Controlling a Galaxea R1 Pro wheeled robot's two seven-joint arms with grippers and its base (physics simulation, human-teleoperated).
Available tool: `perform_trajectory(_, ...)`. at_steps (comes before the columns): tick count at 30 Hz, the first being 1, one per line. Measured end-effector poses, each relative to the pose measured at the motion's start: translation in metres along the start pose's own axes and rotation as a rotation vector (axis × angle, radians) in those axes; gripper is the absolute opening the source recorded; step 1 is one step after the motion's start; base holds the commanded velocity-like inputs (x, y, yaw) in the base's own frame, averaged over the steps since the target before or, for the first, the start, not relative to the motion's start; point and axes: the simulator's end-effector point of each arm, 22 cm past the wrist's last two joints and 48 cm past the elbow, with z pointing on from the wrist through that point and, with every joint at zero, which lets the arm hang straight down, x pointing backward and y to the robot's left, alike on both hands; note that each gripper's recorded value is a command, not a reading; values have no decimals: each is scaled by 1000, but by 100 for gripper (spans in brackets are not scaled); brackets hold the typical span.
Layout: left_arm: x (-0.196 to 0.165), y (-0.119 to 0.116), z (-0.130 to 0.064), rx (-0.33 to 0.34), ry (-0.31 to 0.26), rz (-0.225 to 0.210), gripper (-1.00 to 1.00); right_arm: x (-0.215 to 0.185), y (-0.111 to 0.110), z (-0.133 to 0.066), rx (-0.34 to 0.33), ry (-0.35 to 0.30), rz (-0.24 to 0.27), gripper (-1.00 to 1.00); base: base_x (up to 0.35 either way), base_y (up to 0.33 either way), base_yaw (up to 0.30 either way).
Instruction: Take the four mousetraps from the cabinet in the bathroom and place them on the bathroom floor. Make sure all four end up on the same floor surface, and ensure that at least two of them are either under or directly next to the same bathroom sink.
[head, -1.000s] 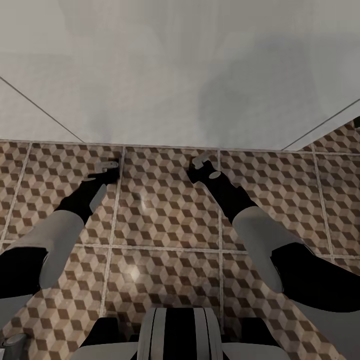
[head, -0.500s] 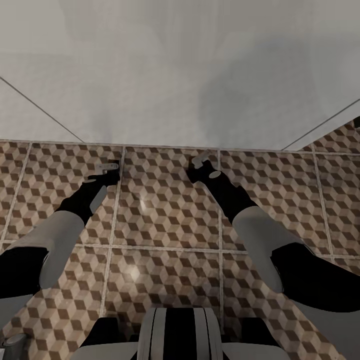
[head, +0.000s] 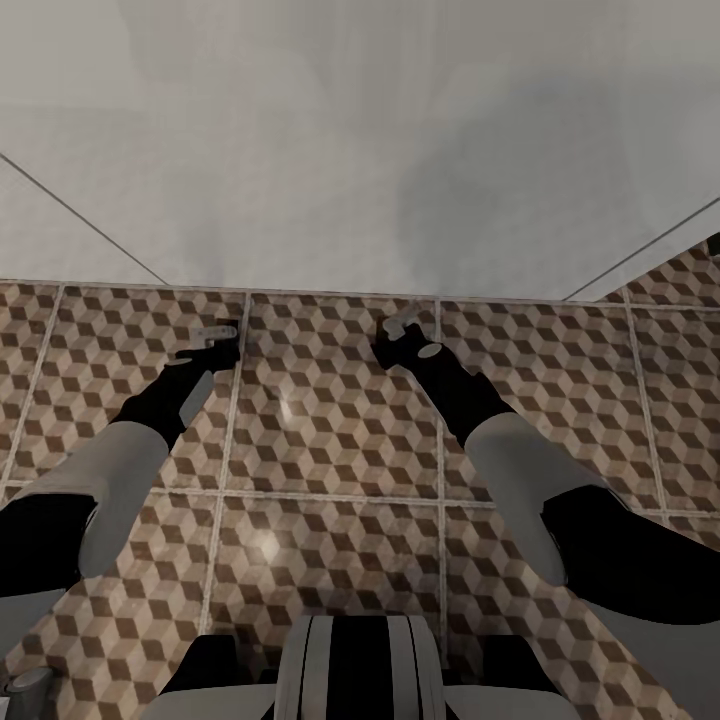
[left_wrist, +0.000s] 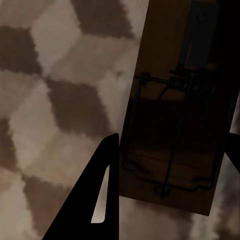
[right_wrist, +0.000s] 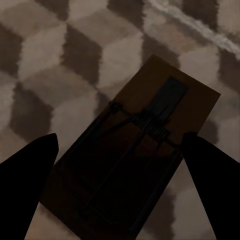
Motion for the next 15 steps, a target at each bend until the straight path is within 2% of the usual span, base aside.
perform_trajectory(6, -2, 0, 0, 2, -3, -1, -100, 4, 1, 0, -2, 13, 3, -100, 0, 0, 0)
perform_trajectory(11, -2, -6, 0, 29, -4, -1, -100, 36, 9, 4, -20, 83, 10, -100, 0, 0, 0)
perform_trajectory(15, -2, -9, 0, 42, -3, 0, -100, 44, 11, 4, -25, 100, 11, -100, 0, 0, 0)
